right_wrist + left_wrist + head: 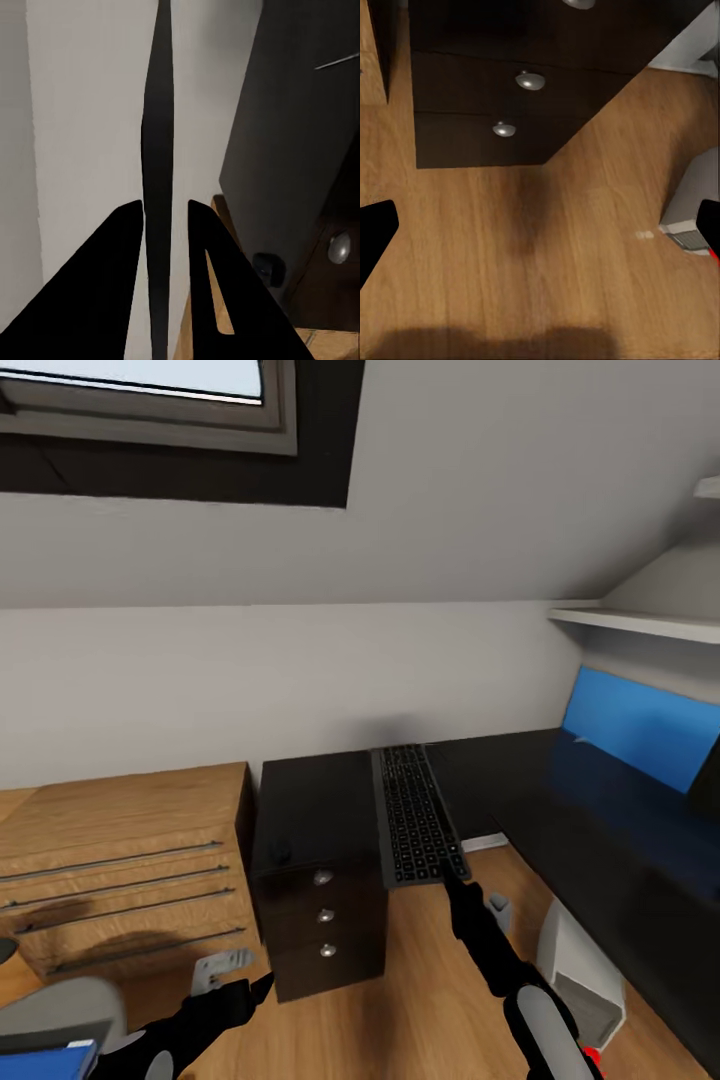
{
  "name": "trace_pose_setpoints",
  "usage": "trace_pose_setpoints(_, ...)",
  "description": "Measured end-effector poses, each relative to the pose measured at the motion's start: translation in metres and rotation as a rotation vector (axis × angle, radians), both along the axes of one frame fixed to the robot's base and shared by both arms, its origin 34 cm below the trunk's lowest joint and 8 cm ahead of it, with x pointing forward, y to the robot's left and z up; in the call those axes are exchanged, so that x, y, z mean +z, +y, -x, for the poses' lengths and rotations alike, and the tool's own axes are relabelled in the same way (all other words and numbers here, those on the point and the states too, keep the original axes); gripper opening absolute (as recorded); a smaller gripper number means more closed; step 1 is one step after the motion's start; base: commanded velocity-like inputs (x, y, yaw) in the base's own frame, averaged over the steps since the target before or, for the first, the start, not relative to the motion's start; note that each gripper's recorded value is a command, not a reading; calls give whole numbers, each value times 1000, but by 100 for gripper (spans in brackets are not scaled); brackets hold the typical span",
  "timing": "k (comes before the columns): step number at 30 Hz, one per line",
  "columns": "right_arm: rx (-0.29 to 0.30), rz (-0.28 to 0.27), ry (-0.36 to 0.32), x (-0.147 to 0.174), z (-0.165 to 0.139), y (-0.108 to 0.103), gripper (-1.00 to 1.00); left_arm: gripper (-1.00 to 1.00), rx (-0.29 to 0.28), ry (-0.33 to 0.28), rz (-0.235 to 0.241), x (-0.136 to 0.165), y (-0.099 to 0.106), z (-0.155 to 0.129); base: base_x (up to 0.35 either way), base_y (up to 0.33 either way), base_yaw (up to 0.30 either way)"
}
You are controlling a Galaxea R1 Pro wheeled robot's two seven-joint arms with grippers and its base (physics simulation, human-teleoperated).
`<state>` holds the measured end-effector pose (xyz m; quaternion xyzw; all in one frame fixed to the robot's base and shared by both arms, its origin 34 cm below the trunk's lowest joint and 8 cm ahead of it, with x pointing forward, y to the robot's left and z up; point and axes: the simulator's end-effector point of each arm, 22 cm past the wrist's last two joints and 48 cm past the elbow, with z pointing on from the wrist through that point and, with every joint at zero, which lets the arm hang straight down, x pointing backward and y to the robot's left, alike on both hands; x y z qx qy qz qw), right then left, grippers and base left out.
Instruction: In the bedroom, organize the workspace by keeping the computer under the desk, ensuring the monitor is on the desk, placing the keyboard on the desk next to the monitor, placing the mouse on the desk next to the keyboard, moving the folder from the swivel chair onto the desk next to the mouse, stacking the notebook on top of the folder with the pen on top of the notebook, and positioning the swivel chair next to the desk.
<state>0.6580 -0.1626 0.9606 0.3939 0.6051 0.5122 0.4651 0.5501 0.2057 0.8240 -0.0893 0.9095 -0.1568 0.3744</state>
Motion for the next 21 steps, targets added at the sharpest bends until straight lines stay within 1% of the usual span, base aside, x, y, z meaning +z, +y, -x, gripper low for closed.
trace_pose_setpoints(2,-4,1,2,-1,0,-1,-100,100,-1,3,-1,-1,0,1,-196,63,-261)
trace_pose_setpoints(5,-32,11,28,-6,-1,-6,-100,100,-3,23,-8,-11,0,5,-76,18,-262)
trace_pose_setpoints(6,-49,17,36,-8,-2,-9,-100,100,-3,29,-22,-16,3,6,-32,8,-262)
trace_pose_setpoints(7,-64,21,40,-9,-2,-12,-100,100,-3,37,-48,-25,6,9,-26,6,-262)
trace_pose_setpoints(8,-69,22,41,-9,-2,-13,-100,100,-2,43,-66,-32,9,11,-13,3,-262)
trace_pose_setpoints(9,-81,26,45,-10,-3,-15,-100,100,-1,52,-140,-55,21,17,-5,1,-262)
trace_pose_setpoints(10,-87,28,49,-11,-3,-15,-100,100,9,18,-243,-79,38,21,-3,1,-263)
trace_pose_setpoints(11,-88,28,51,-11,-3,-15,-100,100,20,-9,-283,-90,45,24,-3,1,-263)
trace_pose_setpoints(12,-89,28,51,-12,-3,-15,-100,100,28,-23,-301,-95,48,25,-2,0,-262)
trace_pose_setpoints(14,-85,27,53,-12,-2,-11,-100,100,75,-57,-366,-116,63,37,-1,0,-262)
trace_pose_setpoints(16,-81,29,50,-11,-2,-5,-100,100,134,-45,-435,-140,80,60,0,0,-262)
trace_pose_setpoints(17,-79,32,48,-11,-1,-1,-100,100,149,-38,-452,-147,84,67,0,0,-263)
trace_pose_setpoints(19,-68,40,51,-15,1,10,-100,100,166,-30,-471,-153,88,76,0,0,-244)
trace_pose_setpoints(20,-59,52,60,-19,3,18,-100,100,174,-28,-479,-155,90,78,0,0,-152)
trace_pose_setpoints(21,-58,56,60,-18,3,19,-100,100,175,-28,-479,-155,90,79,0,0,-121)
